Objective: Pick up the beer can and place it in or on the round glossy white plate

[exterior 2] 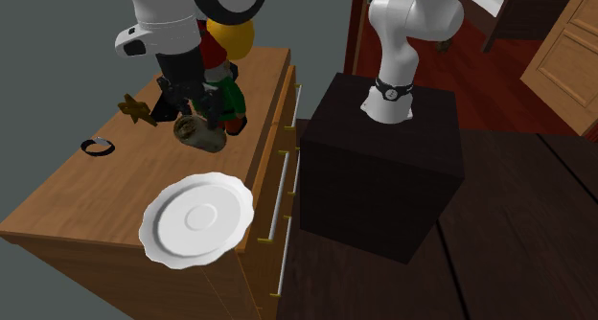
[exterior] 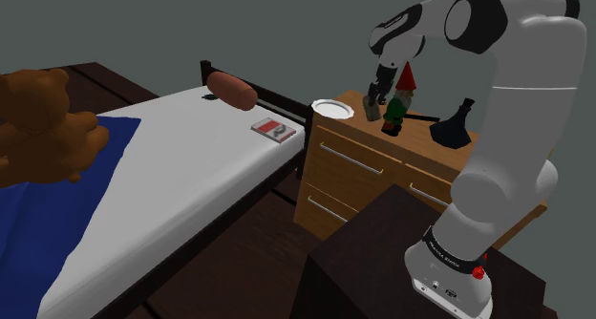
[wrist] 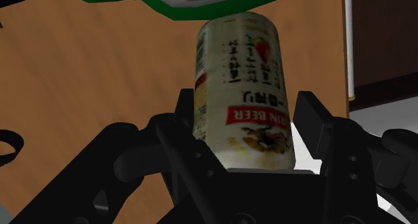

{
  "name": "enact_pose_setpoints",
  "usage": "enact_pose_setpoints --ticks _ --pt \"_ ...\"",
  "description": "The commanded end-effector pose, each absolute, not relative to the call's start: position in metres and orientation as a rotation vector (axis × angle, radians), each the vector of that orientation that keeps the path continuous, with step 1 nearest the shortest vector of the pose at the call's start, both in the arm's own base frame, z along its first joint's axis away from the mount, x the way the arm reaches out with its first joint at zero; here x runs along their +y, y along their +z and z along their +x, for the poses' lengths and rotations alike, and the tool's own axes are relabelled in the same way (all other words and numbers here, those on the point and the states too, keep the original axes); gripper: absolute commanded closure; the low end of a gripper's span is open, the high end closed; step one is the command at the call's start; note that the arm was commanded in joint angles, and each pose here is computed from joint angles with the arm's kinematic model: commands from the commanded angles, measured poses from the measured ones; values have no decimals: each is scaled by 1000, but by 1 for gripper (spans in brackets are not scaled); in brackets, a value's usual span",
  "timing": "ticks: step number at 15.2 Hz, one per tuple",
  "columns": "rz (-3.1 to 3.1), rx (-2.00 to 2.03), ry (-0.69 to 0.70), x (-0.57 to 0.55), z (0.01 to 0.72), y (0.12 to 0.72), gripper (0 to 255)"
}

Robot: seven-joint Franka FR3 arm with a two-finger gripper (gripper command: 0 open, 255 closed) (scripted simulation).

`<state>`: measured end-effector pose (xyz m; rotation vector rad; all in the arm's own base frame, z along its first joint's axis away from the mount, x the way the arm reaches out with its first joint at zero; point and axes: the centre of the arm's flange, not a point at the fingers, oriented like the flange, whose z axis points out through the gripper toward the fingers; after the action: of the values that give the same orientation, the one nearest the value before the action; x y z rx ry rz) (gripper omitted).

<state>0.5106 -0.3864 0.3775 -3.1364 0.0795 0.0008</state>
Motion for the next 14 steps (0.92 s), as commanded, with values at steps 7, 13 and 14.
enact_pose_setpoints --ticks 7,13,14 --pt "-3137 80 1 -386 511 420 255" --pt "-3137 80 1 -386 511 452 255" --pt "-3137 80 1 -386 511 454 255"
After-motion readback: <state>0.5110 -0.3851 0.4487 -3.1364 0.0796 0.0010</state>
